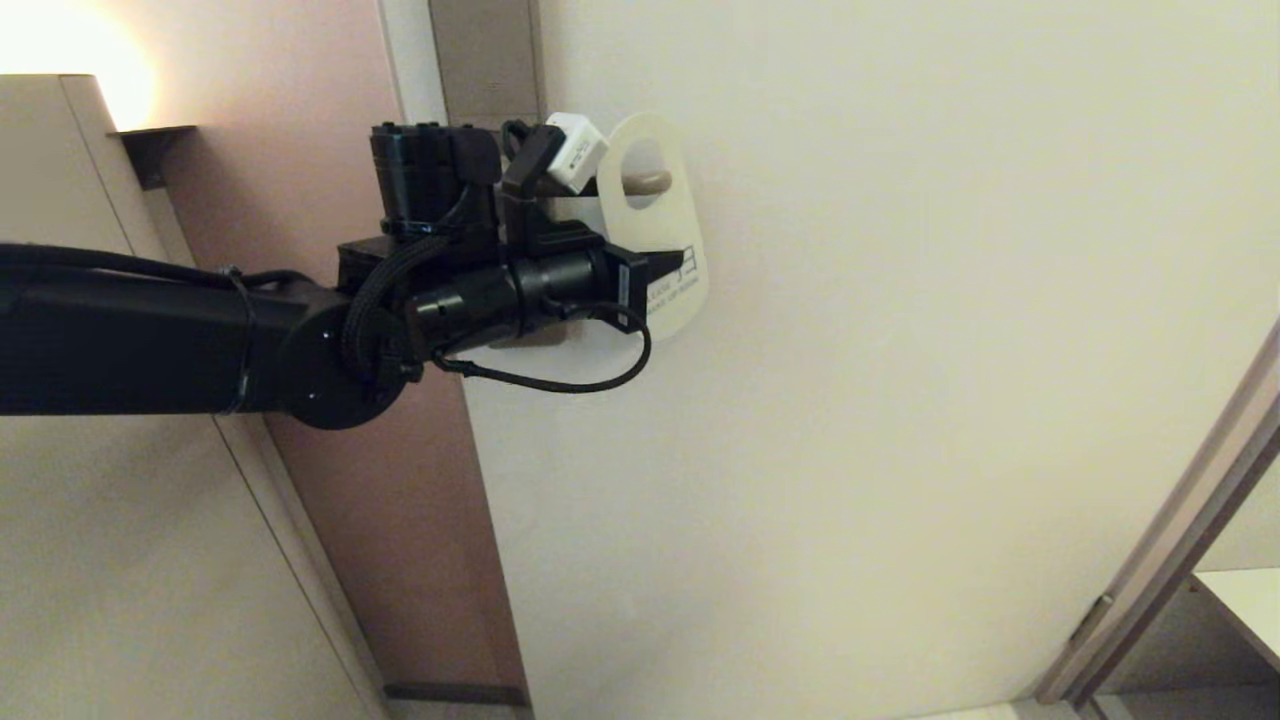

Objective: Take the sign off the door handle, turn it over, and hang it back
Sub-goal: Take down the sign

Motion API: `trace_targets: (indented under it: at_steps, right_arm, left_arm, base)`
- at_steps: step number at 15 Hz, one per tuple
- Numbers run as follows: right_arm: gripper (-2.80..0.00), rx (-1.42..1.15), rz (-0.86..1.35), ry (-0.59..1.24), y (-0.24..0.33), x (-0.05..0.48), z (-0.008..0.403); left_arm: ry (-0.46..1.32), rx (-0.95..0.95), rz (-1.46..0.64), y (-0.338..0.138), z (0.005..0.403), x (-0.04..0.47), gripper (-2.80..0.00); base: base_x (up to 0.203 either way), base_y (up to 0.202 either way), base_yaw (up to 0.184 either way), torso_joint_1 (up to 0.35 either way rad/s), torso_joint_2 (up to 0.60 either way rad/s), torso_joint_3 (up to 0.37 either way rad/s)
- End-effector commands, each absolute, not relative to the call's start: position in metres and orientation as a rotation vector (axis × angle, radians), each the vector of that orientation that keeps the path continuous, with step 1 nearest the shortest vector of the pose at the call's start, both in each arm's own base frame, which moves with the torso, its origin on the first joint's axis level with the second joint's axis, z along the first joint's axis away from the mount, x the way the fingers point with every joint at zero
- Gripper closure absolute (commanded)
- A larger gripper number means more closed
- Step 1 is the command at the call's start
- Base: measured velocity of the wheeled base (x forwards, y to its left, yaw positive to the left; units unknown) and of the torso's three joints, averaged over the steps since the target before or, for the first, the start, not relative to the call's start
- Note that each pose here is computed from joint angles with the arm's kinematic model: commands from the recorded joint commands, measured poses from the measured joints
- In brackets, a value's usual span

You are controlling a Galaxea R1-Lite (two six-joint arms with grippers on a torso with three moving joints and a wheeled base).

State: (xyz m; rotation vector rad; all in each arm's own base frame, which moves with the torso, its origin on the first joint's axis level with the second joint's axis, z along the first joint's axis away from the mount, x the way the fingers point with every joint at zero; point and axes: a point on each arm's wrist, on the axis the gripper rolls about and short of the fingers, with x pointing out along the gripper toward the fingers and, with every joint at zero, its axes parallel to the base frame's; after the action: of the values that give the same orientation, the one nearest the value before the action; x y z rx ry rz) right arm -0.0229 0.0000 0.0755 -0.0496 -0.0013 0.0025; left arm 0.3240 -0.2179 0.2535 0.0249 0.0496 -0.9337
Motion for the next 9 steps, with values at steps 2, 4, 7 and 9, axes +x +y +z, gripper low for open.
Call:
trace_targets:
  at_steps: [2, 4, 7, 9]
  right_arm:
    - [0.0, -0.051, 0.003, -0.002, 0.0, -0.0228, 0.0756]
    - [0.0, -0.051, 0.003, -0.002, 0.0, -0.0228, 0.0756]
    - [0.0, -0.051, 0.003, 0.0, 0.0, -0.0228, 0.0755]
    - [0.0, -0.051, 0.003, -0.001, 0.0, -0.0228, 0.0756]
  left_arm:
    - [0.044, 0.024, -0.941, -0.2207, 0.2534, 0.3242, 0.0]
    - [0.043, 0.024, -0.948, -0.2231, 0.2538, 0.3227, 0.0]
    - [0.041, 0.024, -0.956, -0.2251, 0.2546, 0.3203, 0.0]
    - [0.035, 0.024, -0.96, -0.2253, 0.2573, 0.3171, 0.0]
  base:
    - [0.0, 0.0, 0.0, 0.0, 0.0, 0.0]
    - [0.0, 0.0, 0.0, 0.0, 0.0, 0.0]
    - [0.0, 0.0, 0.0, 0.0, 0.0, 0.0]
    - [0.0, 0.0, 0.0, 0.0, 0.0, 0.0]
